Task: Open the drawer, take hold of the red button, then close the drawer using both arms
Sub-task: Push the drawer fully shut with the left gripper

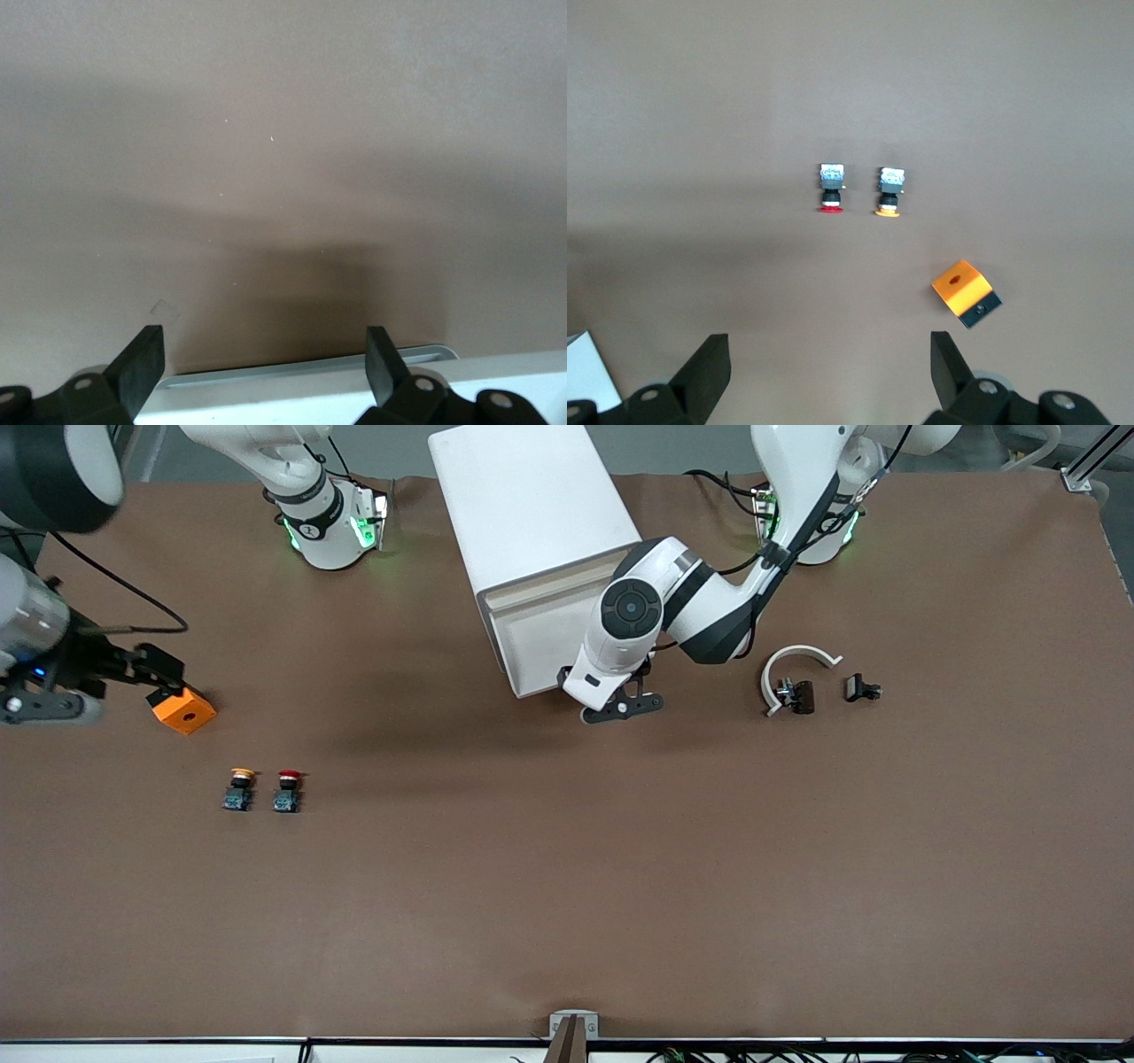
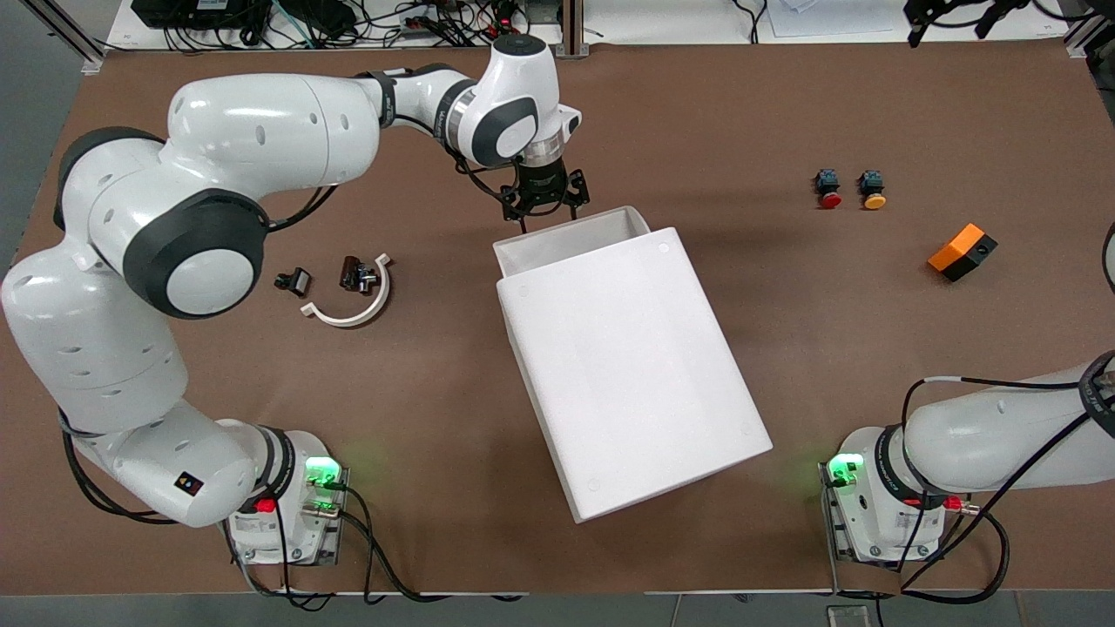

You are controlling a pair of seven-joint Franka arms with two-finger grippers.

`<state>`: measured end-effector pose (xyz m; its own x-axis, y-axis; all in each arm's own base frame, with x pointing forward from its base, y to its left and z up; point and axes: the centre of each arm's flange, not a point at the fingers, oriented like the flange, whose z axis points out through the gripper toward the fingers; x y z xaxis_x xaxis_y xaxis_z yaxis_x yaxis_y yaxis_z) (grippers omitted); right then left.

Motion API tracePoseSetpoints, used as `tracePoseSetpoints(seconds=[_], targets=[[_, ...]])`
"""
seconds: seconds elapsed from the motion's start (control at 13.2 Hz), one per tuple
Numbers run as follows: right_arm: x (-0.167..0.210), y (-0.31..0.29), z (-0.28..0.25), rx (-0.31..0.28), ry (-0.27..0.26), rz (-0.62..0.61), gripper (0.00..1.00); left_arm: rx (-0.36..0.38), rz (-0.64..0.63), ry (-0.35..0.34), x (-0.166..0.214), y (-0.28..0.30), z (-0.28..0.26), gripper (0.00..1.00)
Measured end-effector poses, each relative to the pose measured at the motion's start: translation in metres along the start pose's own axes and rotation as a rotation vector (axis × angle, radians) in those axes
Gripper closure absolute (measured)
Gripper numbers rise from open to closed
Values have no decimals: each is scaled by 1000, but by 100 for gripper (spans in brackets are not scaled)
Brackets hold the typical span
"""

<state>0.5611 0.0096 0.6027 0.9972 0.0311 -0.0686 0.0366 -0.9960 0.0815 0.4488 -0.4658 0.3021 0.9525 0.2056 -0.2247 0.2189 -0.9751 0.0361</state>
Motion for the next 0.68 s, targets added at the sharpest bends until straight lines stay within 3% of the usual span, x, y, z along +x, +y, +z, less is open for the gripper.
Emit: tracePoseSetpoints(seconds=[0.23, 0.68], targets=[[-10, 6, -31, 1, -5, 13, 0, -16, -15, -40, -8, 2, 5, 0], [-10, 8, -33, 1, -11, 18, 0, -21, -24, -120, -31, 8, 18, 0]])
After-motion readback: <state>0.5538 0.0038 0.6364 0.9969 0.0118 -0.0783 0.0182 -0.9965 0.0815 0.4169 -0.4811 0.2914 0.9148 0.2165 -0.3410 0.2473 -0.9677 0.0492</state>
